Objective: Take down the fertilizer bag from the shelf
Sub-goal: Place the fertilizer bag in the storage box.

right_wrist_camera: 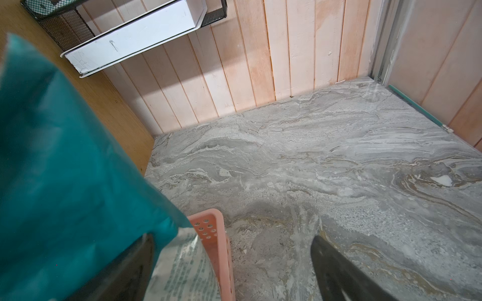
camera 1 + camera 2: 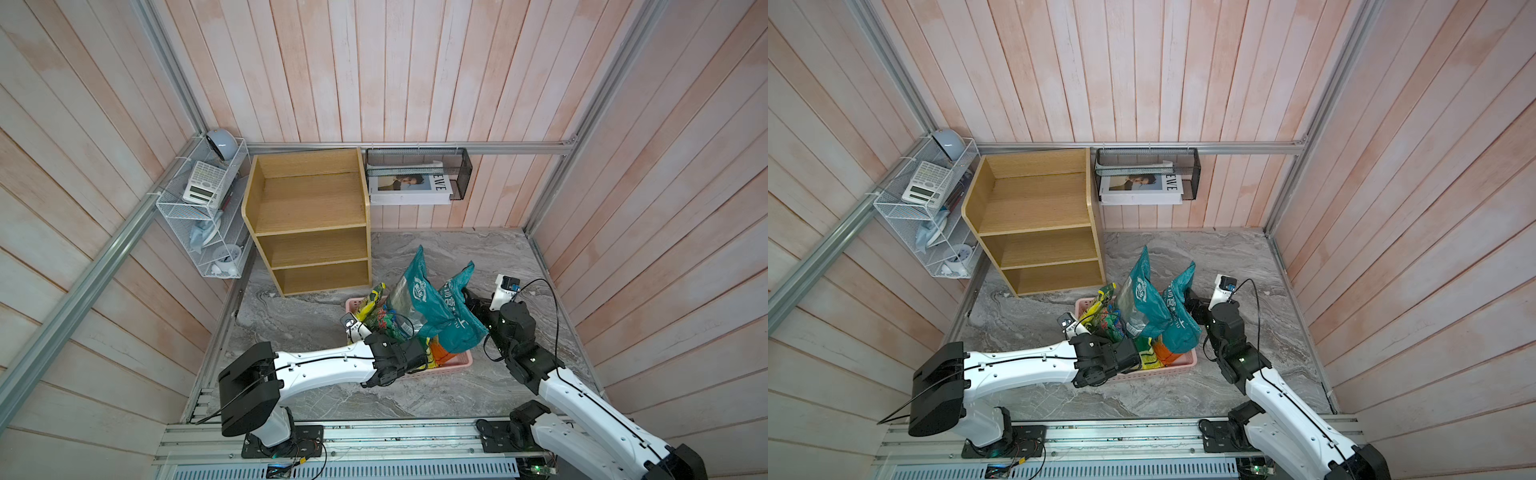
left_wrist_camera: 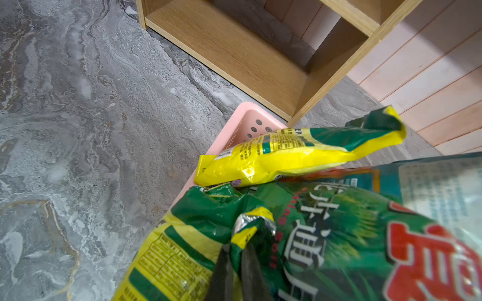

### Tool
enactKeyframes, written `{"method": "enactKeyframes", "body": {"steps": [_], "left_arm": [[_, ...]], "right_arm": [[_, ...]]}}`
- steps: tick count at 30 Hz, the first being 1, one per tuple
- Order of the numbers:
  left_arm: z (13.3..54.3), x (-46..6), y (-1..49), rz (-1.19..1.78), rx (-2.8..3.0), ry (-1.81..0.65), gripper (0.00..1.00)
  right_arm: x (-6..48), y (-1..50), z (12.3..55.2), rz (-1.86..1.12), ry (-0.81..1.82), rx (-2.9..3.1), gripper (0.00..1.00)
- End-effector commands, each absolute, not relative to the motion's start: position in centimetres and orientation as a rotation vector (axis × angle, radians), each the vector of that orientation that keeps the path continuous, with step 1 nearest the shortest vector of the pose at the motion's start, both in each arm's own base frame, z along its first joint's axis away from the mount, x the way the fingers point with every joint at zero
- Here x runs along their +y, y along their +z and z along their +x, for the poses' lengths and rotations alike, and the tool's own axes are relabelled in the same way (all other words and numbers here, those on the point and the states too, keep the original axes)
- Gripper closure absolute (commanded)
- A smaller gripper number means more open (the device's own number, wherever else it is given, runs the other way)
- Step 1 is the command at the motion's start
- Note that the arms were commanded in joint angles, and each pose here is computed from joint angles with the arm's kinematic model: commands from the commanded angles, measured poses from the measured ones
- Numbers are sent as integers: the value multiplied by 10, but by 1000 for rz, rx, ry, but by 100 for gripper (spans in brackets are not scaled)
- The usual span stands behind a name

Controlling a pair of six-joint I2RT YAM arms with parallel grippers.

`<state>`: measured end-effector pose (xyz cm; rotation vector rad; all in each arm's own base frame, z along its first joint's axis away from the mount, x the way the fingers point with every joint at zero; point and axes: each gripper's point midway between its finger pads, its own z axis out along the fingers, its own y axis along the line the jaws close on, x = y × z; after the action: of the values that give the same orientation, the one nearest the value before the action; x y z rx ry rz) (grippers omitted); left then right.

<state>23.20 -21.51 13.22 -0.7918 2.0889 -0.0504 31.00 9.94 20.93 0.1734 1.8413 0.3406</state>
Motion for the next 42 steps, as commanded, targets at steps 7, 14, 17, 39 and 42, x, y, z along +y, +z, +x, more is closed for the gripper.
{"method": "enactKeyframes", "body": {"steps": [7,14,17,39,42], "left_arm": [[239,-247,113,-809,2142,-214,88],[244,-252,160,-718,2118,-305,54],[243,-253,184,-675,2110,-346,53],[213,-192,137,-646,2283,-257,100],[215,-204,117,-626,2347,-213,100]], "right_arm": [[104,204,307,139,347,1862,2],[104,204,306,140,348,1861,2],[104,204,306,141,349,1860,2],[103,204,306,146,344,1861,2],[103,204,306,145,344,1861,2]]}}
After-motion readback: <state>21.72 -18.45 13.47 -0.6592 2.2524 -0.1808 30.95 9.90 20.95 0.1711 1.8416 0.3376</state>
